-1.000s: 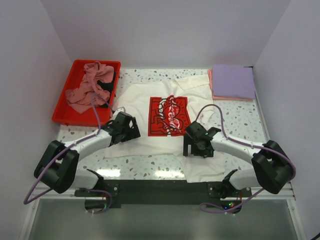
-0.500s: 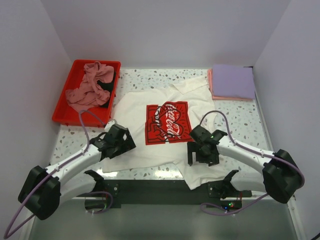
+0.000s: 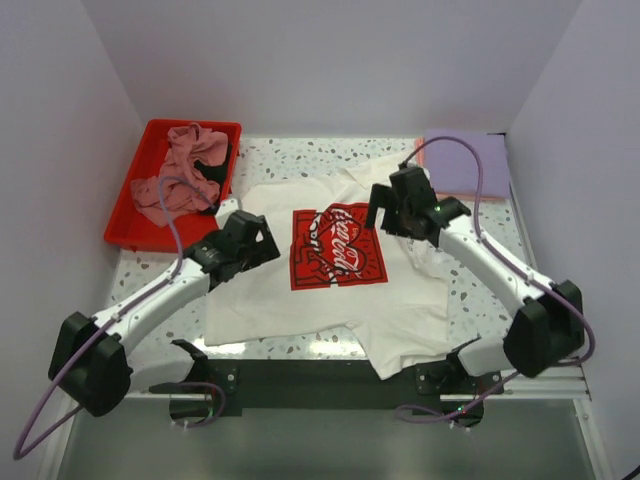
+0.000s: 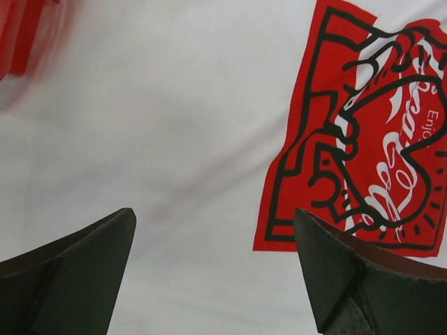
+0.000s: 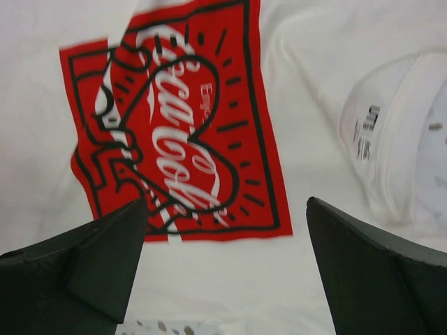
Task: Fold and stack the t-shirts
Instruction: Flatten the tshirt out
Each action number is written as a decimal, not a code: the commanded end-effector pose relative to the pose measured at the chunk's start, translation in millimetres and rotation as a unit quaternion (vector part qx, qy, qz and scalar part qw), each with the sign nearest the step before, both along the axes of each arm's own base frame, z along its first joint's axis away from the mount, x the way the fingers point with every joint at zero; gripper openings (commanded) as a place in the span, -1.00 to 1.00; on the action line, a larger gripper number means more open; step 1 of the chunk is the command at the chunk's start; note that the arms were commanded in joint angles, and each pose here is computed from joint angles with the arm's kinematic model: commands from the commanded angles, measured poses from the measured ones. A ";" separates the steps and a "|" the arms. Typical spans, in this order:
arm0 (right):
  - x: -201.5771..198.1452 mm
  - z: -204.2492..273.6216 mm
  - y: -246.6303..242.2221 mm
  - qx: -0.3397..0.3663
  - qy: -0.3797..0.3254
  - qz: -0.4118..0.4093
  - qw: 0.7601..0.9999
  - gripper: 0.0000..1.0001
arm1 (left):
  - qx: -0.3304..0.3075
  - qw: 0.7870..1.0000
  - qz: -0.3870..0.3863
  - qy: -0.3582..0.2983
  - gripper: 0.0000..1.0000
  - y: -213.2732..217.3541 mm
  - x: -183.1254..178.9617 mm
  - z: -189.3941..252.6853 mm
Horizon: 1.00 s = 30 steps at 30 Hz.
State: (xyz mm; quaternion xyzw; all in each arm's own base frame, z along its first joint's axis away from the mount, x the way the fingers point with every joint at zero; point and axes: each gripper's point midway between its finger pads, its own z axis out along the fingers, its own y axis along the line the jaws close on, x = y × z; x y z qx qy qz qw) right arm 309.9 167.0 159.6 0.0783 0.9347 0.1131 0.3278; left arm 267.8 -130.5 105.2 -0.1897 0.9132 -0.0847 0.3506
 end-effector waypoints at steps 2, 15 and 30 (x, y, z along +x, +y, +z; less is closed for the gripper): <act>85.5 17.2 6.3 -0.005 -0.056 -0.003 0.998 0.98 | 0.006 0.998 -0.027 -0.055 1.00 -21.6 46.4 15.3; 257.0 -53.0 -6.5 -0.023 -0.041 -0.023 0.999 0.98 | 0.014 0.997 -0.069 -0.022 1.00 -44.5 76.5 -30.4; 299.0 -113.9 1.4 0.029 -0.051 -0.038 0.998 0.98 | 0.043 0.997 -0.054 0.030 1.00 -23.4 55.7 -67.1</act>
